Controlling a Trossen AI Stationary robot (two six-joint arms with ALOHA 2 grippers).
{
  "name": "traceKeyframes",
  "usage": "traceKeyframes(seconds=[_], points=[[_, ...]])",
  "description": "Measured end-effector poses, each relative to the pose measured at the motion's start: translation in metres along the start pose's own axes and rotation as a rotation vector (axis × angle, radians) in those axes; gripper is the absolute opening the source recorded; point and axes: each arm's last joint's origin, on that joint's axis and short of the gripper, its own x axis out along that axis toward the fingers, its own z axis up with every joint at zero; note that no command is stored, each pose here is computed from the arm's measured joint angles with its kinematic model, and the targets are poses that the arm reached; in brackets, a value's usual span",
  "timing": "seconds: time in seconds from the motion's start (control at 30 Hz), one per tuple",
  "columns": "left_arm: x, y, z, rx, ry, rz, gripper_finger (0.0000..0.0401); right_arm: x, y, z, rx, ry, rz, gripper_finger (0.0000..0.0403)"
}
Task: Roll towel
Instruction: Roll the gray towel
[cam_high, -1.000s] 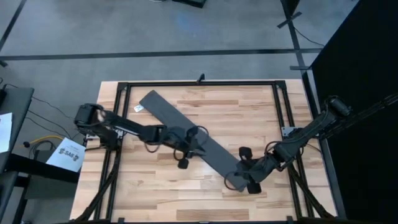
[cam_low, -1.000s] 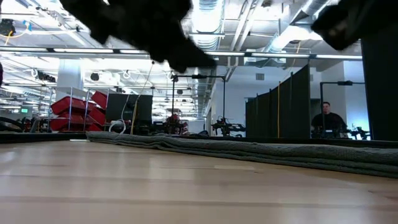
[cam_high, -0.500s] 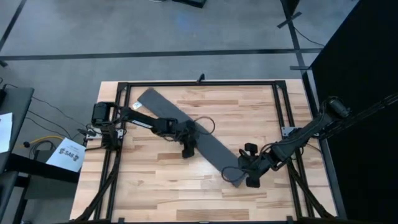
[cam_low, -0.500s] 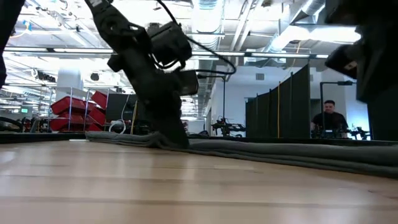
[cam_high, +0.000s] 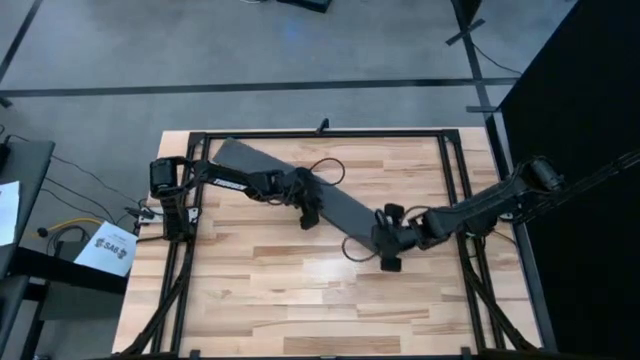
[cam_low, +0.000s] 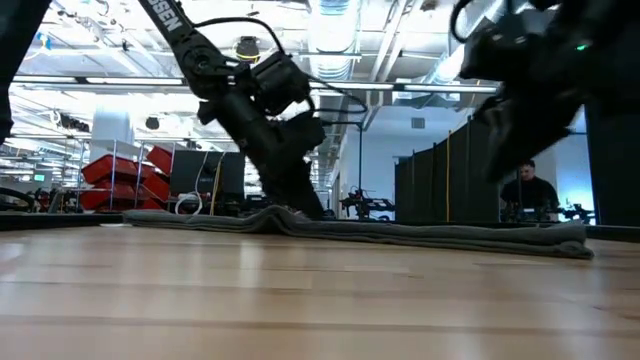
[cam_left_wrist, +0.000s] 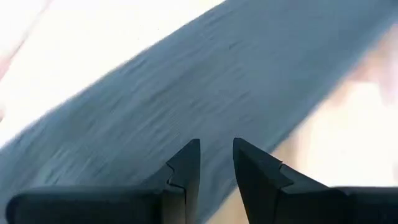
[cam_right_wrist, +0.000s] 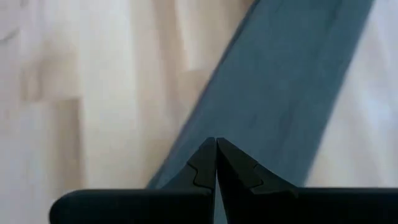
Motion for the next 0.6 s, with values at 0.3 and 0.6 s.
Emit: traceKeyframes(seconds=[0.3,0.6], points=[[-0.035,0.002,0.019,0.100,0.155,0.182,0.0082,0.027,-0.050,0.020,0.015,-0.294,-0.028,0.0000],[-0.038,0.038,-0.029,-0.009,0.323,0.368,0.0082,0.073,-0.064,-0.008,0.026,-0.239,0.062,0.0000]])
